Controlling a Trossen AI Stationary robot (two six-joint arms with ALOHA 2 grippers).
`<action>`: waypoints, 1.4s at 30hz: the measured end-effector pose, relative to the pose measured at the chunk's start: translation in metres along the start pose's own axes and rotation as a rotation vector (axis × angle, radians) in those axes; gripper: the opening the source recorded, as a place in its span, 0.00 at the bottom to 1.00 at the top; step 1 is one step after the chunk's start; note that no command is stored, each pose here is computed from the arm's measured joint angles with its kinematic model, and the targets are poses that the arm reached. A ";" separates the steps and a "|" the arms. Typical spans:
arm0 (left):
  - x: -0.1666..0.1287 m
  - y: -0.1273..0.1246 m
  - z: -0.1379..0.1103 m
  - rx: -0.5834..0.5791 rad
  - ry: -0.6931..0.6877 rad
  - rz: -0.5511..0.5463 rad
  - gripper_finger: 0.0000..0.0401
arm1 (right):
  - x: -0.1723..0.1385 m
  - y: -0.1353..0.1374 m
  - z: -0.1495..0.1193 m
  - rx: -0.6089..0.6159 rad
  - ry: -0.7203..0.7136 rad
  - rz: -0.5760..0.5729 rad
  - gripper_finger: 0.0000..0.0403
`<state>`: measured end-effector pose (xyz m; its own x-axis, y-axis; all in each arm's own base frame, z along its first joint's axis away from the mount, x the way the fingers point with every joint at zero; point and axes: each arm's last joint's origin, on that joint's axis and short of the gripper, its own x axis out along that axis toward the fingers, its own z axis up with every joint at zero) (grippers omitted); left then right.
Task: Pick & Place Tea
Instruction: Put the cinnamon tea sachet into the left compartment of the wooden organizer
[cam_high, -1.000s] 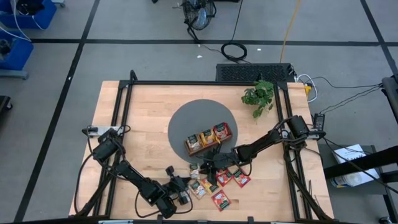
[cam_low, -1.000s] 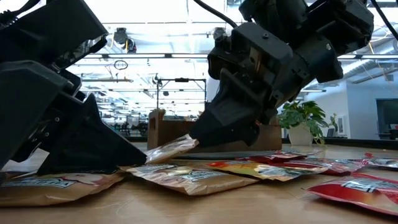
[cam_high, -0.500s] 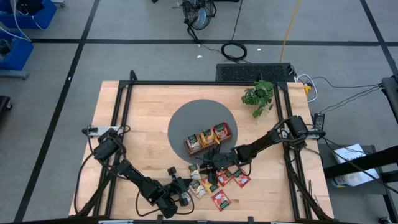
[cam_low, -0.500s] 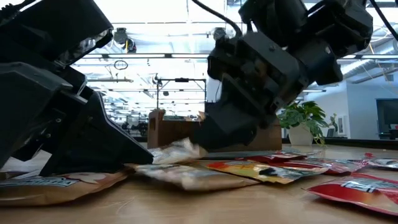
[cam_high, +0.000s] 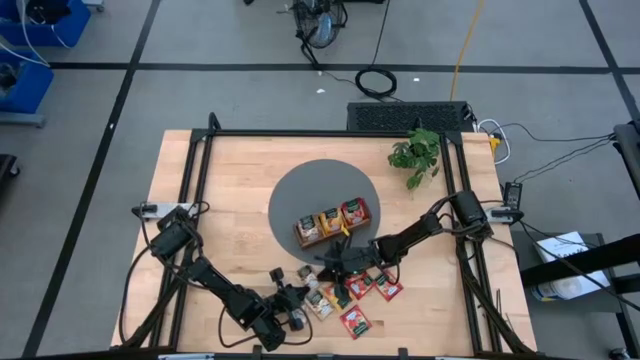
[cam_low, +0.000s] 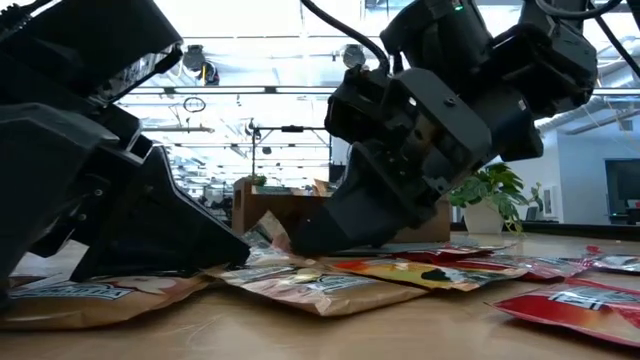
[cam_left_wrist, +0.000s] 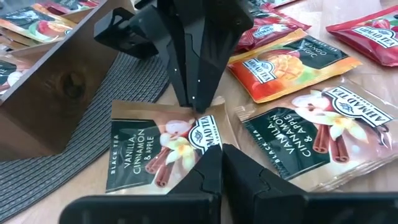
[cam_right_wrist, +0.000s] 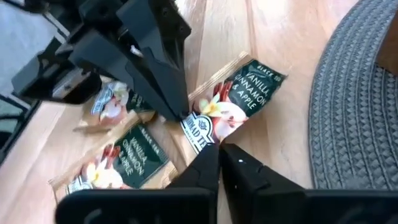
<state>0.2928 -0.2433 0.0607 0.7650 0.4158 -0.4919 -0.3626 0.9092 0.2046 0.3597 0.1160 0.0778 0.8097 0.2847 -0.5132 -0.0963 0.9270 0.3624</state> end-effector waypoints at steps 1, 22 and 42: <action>-0.001 -0.001 -0.001 0.002 -0.001 -0.004 0.05 | 0.000 0.000 0.000 -0.002 0.000 0.000 0.01; -0.047 -0.017 0.039 0.103 -0.185 0.010 0.05 | -0.062 0.065 0.041 -0.457 -0.130 -0.214 0.00; -0.090 0.023 0.111 0.112 -0.294 0.110 0.08 | -0.080 0.079 0.037 -0.728 -0.111 -0.343 0.00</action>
<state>0.2741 -0.2572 0.2037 0.8515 0.4850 -0.1993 -0.4030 0.8485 0.3430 0.3086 0.1578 0.1760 0.9114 -0.0350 -0.4100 -0.1536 0.8954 -0.4179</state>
